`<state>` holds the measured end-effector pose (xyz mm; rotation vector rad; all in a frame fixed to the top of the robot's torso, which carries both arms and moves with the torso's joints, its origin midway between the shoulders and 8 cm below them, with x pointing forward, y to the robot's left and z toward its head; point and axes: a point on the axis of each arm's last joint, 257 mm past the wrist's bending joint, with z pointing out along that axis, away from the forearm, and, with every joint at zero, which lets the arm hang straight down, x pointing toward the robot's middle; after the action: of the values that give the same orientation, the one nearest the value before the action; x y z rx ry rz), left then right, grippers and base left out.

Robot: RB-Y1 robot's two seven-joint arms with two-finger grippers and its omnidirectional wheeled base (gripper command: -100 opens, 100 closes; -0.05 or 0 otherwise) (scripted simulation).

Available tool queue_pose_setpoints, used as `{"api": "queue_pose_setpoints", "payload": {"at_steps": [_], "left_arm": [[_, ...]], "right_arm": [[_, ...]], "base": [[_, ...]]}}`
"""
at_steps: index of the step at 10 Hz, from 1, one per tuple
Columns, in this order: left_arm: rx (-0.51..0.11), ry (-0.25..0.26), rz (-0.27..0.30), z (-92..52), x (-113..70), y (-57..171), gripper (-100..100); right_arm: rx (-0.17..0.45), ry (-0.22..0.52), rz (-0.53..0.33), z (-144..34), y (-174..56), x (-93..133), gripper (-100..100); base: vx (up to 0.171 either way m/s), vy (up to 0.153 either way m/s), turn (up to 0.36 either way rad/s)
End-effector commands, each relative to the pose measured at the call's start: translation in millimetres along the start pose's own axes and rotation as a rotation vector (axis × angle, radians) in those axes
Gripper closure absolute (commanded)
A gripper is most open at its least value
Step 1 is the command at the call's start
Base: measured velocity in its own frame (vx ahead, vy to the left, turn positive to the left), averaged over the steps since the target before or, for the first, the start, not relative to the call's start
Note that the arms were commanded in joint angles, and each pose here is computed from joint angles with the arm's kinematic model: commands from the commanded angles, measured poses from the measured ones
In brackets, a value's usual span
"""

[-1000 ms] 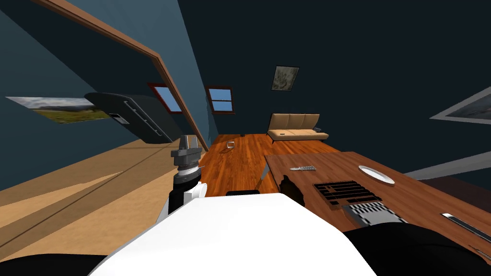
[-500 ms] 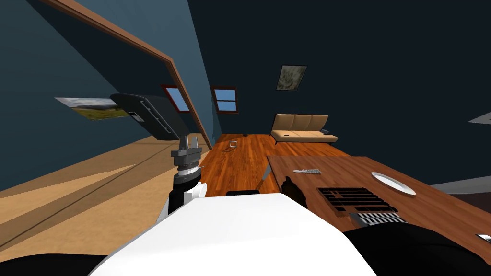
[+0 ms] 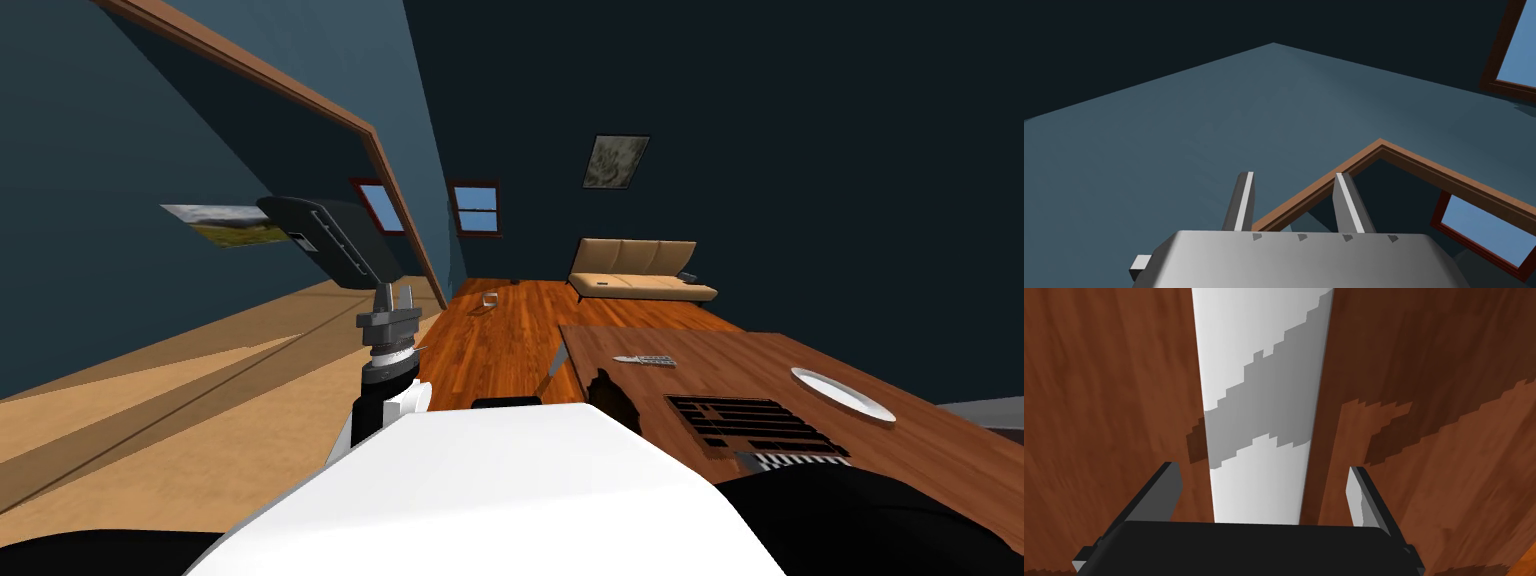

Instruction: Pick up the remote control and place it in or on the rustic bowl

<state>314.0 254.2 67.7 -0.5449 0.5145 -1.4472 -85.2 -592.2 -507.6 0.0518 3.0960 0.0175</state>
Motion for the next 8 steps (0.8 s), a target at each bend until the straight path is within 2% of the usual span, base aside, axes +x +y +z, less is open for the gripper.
{"api": "queue_pose_setpoints", "payload": {"at_steps": [1,2,3,5,6,7,8], "left_arm": [[0.0,0.0,0.0,0.0,0.0,0,0],[0.0,0.0,0.0,0.0,0.0,0,0],[0.0,0.0,0.0,0.1,0.1,0,0],[0.0,0.0,0.0,0.0,0.0,0,0],[0.0,0.0,0.0,0.0,0.0,0,0],[0.0,0.0,0.0,0.0,0.0,0,0],[0.0,0.0,0.0,0.0,0.0,0,0]], "right_arm": [[0.002,-0.015,0.039,-0.7,0,-2,-100],[0.02,0.032,0.021,-3.1,-1,22,-100],[0.018,0.035,0.044,-3.0,1,26,-100],[0.022,0.014,0.093,-2.9,0,21,-100],[0.021,0.019,0.078,-2.7,0,22,-100],[0.021,0.018,0.081,-2.7,0,22,100],[0.021,0.018,0.08,-2.7,0,22,100]], "base": [[-0.001,-0.001,-0.043],[-0.035,0.002,0.252],[-0.047,-0.005,0.167],[-0.015,-0.002,-0.019],[0.0,0.0,0.0],[0.0,0.0,0.0],[0.0,0.0,0.0]]}}
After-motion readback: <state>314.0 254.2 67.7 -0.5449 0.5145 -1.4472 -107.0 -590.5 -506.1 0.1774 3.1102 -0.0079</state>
